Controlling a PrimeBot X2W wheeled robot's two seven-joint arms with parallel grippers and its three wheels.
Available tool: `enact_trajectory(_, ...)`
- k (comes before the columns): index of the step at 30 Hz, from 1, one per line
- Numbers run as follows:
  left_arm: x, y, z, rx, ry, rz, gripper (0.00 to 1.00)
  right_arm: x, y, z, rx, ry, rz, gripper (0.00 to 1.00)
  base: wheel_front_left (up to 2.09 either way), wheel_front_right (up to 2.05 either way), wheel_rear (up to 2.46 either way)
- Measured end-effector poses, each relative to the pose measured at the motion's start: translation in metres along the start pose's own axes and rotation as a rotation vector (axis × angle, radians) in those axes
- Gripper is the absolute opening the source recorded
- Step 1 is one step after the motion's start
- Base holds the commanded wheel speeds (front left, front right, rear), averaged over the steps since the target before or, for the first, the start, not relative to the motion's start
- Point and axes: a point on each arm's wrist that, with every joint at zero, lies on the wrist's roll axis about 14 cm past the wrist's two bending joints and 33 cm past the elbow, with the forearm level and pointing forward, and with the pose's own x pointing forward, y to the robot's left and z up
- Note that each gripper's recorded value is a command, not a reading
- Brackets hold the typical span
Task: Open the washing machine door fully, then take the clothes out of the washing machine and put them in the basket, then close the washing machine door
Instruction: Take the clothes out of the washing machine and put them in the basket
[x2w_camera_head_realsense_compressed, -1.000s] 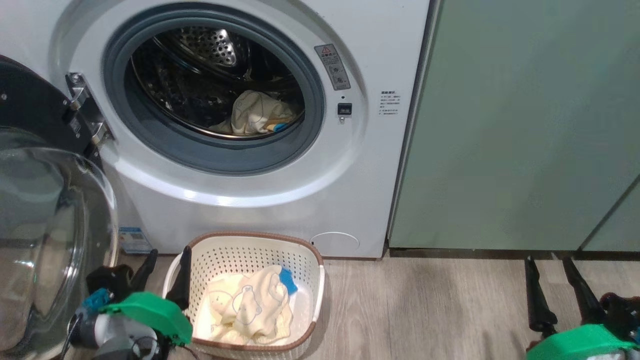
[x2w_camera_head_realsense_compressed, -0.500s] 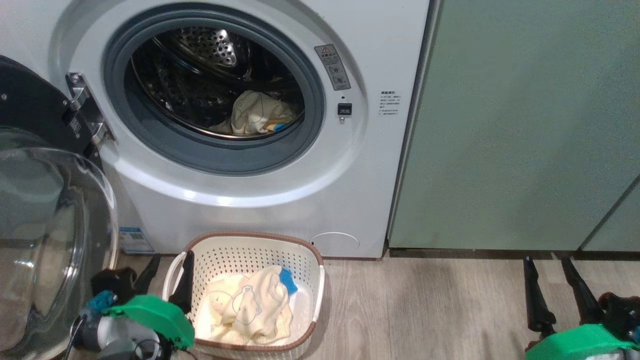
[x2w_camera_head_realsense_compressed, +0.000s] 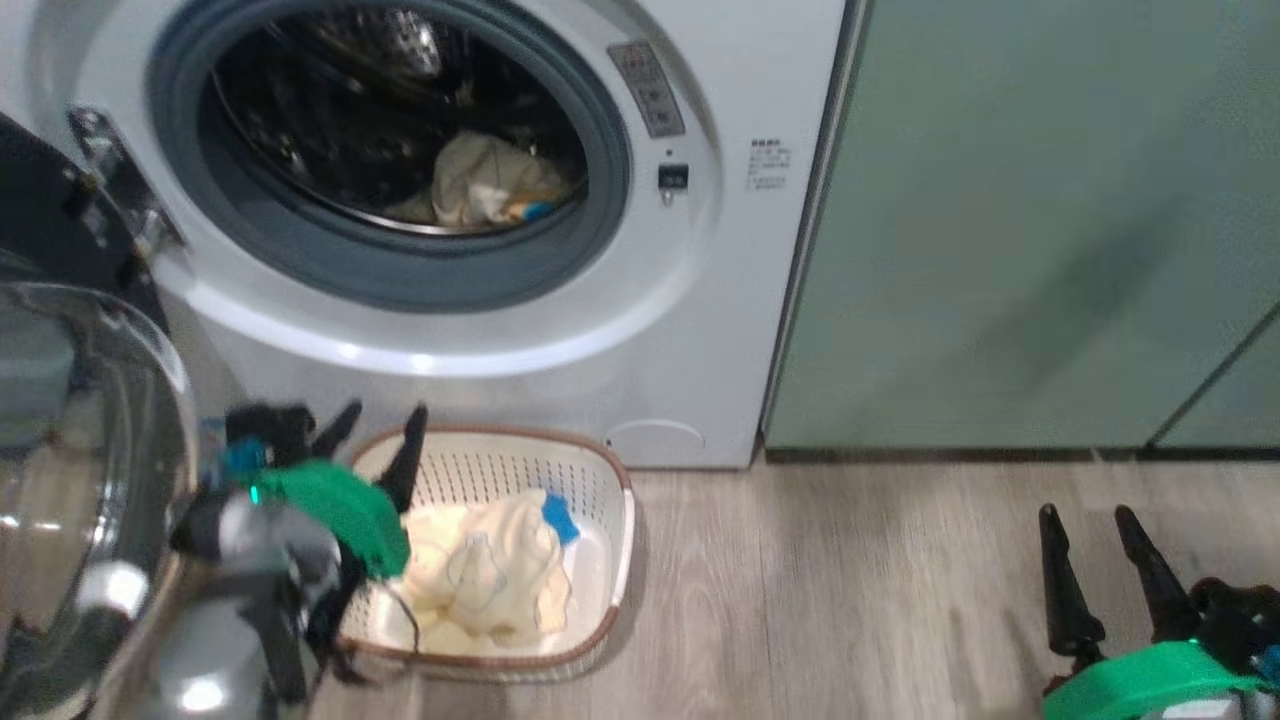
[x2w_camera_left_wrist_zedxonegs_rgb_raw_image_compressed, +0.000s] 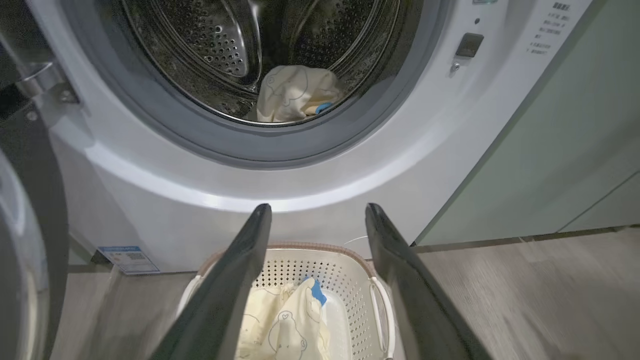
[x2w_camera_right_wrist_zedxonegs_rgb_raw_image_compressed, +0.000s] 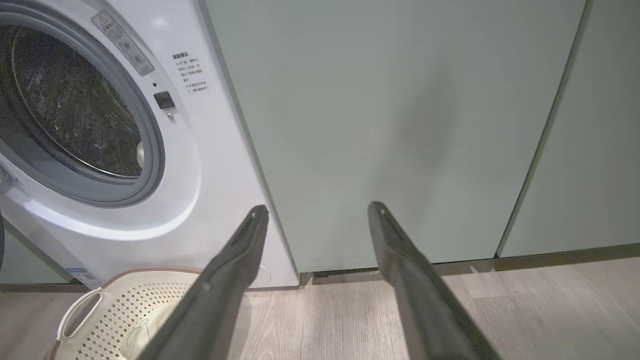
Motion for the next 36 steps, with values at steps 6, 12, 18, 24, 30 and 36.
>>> enact_trajectory(6,0.068,0.002,0.036,0.075,-0.008,-0.058,1.00,0.033,-0.002,-0.003,-0.012,0.017,-0.008,1.00,0.00,0.00,0.00)
enact_trajectory(12,0.122,-0.001,0.035,0.083,0.041,-0.102,1.00,0.058,-0.006,-0.018,-0.025,0.057,-0.017,1.00,0.00,0.00,0.00)
enact_trajectory(18,0.175,0.006,0.034,0.076,0.084,-0.119,1.00,0.086,-0.007,-0.035,-0.024,0.094,-0.017,1.00,0.00,0.00,0.00)
enact_trajectory(24,0.222,0.021,0.026,0.009,0.138,-0.105,1.00,0.112,-0.010,-0.051,-0.019,0.116,-0.015,1.00,0.00,0.00,0.00)
enact_trajectory(30,0.257,0.037,0.008,-0.056,0.208,-0.087,1.00,0.126,-0.015,-0.076,-0.028,0.164,-0.020,1.00,0.00,0.00,0.00)
enact_trajectory(36,0.276,0.042,-0.016,-0.060,0.296,-0.087,1.00,0.134,-0.018,-0.094,-0.034,0.199,-0.021,1.00,0.00,0.00,0.00)
